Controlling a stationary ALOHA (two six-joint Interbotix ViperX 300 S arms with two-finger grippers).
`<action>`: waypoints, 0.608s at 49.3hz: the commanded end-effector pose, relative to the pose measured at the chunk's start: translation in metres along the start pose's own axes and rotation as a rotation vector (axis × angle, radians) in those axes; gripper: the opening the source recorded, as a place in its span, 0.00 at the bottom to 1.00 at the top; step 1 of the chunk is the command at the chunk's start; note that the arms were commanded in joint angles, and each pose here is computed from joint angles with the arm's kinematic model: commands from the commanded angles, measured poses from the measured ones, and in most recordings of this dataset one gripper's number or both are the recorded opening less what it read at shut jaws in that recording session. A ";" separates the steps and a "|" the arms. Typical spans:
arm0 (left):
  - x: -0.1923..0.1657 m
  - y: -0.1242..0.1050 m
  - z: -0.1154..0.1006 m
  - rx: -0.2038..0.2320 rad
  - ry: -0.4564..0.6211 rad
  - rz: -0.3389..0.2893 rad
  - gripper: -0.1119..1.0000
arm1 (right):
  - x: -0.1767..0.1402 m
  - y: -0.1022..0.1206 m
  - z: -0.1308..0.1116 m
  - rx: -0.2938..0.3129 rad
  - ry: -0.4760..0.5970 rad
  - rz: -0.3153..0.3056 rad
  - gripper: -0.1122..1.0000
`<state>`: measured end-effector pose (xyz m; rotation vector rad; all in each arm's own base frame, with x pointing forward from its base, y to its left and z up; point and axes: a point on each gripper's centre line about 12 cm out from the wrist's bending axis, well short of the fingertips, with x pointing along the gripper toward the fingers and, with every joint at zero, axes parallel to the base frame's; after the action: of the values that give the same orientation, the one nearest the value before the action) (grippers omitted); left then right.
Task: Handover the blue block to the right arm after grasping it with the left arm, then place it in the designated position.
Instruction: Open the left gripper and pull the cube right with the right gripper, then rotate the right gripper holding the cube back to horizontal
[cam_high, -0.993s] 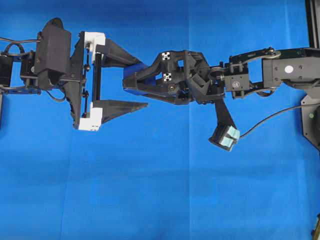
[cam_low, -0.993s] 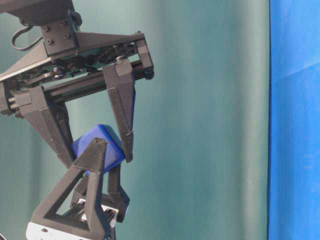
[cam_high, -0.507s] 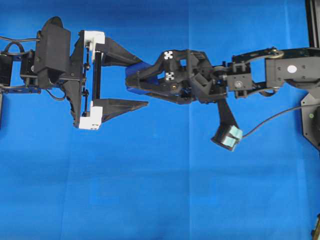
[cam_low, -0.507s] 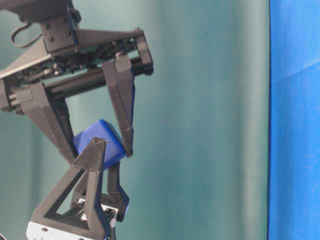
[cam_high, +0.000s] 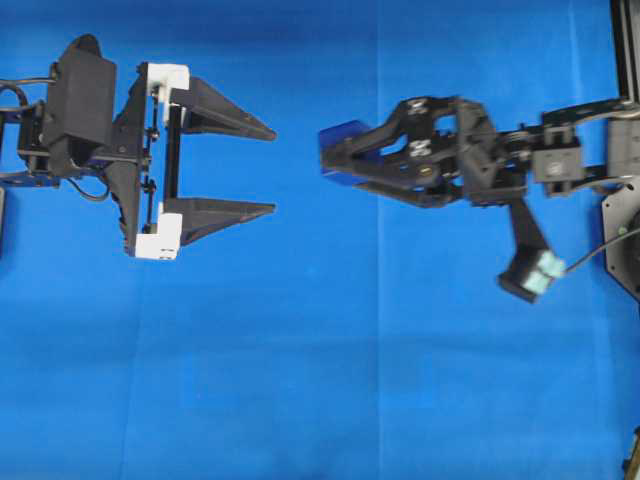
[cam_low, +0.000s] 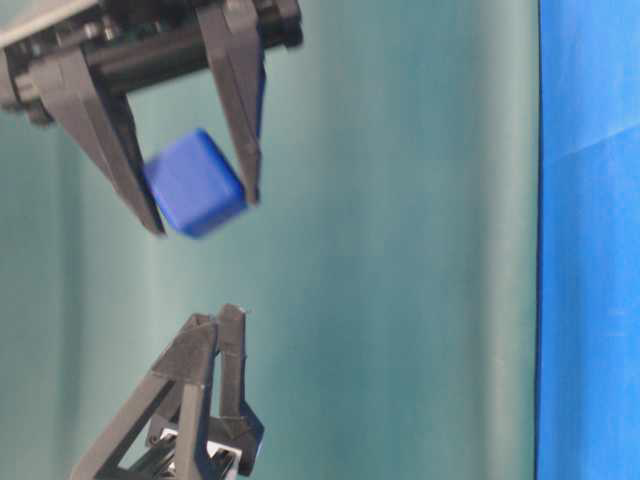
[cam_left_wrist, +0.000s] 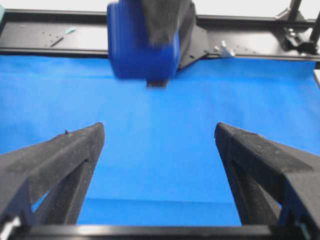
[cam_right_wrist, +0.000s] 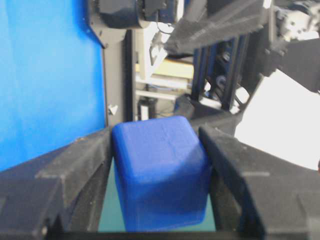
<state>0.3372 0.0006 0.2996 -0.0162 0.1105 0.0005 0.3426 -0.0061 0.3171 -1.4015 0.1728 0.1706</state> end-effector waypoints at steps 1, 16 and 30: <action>-0.005 0.000 0.010 0.001 -0.035 0.000 0.94 | -0.015 -0.010 0.002 0.016 -0.002 -0.037 0.53; -0.005 0.000 0.011 0.001 -0.038 0.000 0.94 | -0.026 -0.004 -0.001 0.057 0.031 -0.014 0.53; -0.005 0.000 0.011 0.001 -0.038 0.000 0.94 | -0.025 -0.004 -0.001 0.057 0.030 -0.015 0.53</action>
<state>0.3330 0.0006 0.3001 -0.0162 0.1059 0.0005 0.3191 -0.0086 0.3177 -1.3533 0.2153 0.1463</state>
